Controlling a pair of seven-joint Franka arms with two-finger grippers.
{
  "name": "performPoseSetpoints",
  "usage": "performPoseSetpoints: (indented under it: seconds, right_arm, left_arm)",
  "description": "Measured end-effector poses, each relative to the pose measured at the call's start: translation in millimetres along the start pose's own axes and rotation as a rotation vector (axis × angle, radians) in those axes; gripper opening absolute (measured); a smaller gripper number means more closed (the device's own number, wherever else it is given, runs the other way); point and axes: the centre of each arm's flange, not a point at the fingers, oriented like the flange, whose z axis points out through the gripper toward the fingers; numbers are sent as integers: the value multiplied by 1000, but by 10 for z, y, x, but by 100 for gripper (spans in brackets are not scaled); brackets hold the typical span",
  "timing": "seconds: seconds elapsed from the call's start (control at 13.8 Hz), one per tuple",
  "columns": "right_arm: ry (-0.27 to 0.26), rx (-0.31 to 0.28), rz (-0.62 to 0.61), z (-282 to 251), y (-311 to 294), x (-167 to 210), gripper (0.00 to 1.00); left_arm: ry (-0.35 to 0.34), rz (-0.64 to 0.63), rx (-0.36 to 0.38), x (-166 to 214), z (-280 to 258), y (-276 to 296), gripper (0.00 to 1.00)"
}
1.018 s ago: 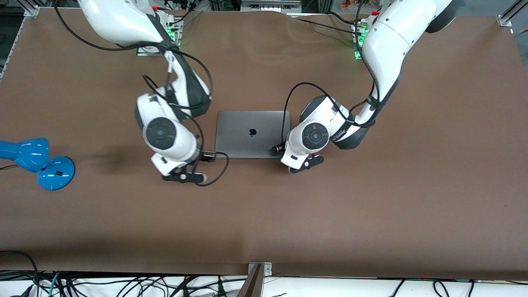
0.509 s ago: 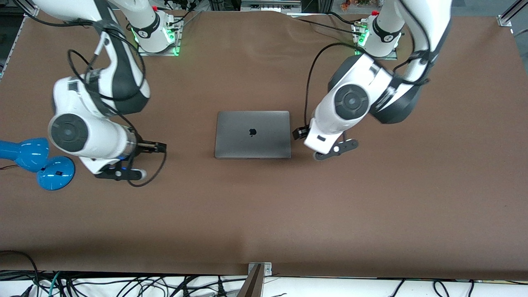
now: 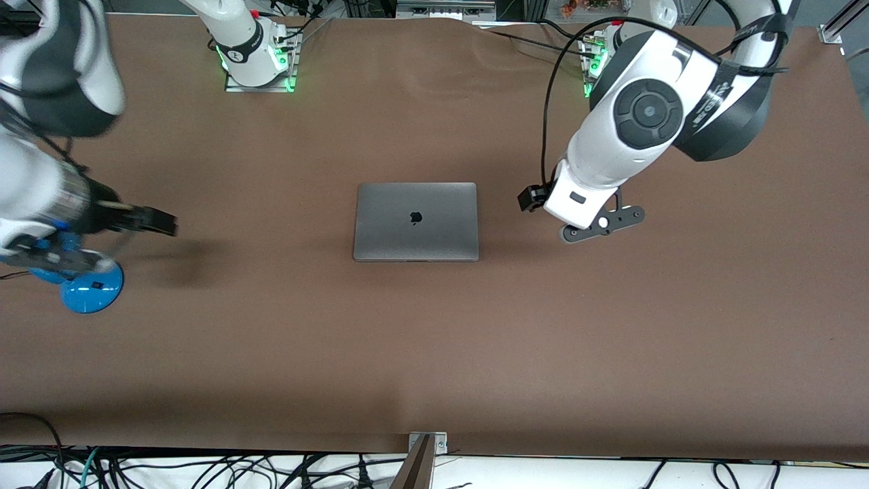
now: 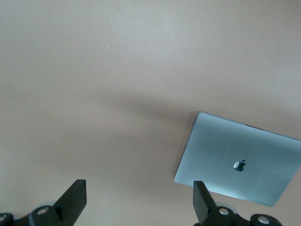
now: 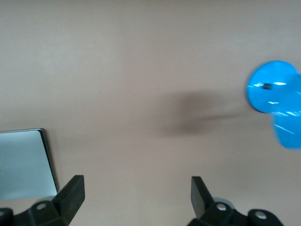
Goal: Close laptop with both arms from behind
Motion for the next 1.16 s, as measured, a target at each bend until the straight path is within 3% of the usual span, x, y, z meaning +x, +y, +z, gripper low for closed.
performPoseSetpoints:
  seconds: [0.22, 0.58, 1.16]
  right_arm:
    - [46, 19, 47, -433, 457, -401, 100]
    - [74, 27, 4, -669, 547, -893, 100]
    - [54, 3, -51, -497, 302, -921, 100]
  left_arm:
    - [47, 104, 4, 153, -399, -500, 100]
    - [87, 264, 52, 62, -1134, -1428, 100]
    - [139, 246, 46, 70, -1481, -1998, 100]
